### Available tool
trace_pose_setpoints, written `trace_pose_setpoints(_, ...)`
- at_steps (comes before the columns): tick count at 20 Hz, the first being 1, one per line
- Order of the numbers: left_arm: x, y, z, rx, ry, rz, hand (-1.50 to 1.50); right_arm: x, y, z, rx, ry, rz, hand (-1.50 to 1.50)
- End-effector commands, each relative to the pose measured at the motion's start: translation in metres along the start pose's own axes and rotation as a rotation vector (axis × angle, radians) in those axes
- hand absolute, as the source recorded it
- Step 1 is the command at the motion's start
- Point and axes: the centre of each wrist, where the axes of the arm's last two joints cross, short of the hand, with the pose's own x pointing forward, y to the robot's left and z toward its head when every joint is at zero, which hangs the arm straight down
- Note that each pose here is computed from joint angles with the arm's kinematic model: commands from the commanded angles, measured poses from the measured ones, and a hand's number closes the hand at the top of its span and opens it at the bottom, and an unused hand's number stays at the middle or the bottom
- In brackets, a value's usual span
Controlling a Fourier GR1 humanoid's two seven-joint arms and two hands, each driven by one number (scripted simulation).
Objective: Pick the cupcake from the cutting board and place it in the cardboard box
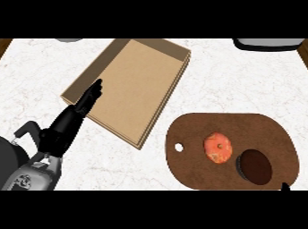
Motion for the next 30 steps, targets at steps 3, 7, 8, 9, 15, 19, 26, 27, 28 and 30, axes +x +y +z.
trace_pose_setpoints(3,0.005,-0.003,-0.009,-0.012,-0.011,0.002,0.00,0.049,-0.012,0.031,0.039,0.115,0.012,-1.50)
trace_pose_setpoints(7,-0.005,0.001,-0.009,-0.018,-0.010,-0.003,0.00,0.096,-0.027,0.050,0.005,0.143,0.020,-1.50)
trace_pose_setpoints(8,-0.001,-0.016,0.001,-0.039,0.006,0.014,0.00,0.102,-0.028,0.057,-0.018,0.174,0.020,-1.50)
trace_pose_setpoints(9,-0.006,-0.006,-0.008,-0.041,-0.008,0.013,0.00,0.112,-0.035,0.064,-0.003,0.159,0.031,-1.50)
trace_pose_setpoints(15,-0.013,-0.011,-0.007,-0.019,-0.011,0.001,0.00,0.145,-0.014,0.067,0.036,0.232,0.110,-1.50)
trace_pose_setpoints(19,-0.017,-0.020,-0.013,-0.025,-0.005,0.010,0.00,0.163,-0.008,0.066,0.044,0.259,0.122,-1.50)
trace_pose_setpoints(26,-0.002,-0.010,-0.017,-0.008,-0.002,0.010,0.00,0.171,0.006,0.075,-0.008,0.220,0.148,-1.50)
trace_pose_setpoints(27,-0.009,-0.012,-0.016,-0.009,-0.001,0.017,0.00,0.169,0.013,0.055,0.002,0.235,0.153,-1.50)
trace_pose_setpoints(28,-0.026,-0.027,-0.008,-0.023,0.000,0.020,0.00,0.171,0.006,0.051,0.019,0.210,0.153,-1.50)
trace_pose_setpoints(30,-0.017,-0.006,-0.019,-0.021,-0.006,0.035,0.00,0.170,0.008,0.062,0.009,0.234,0.174,-1.50)
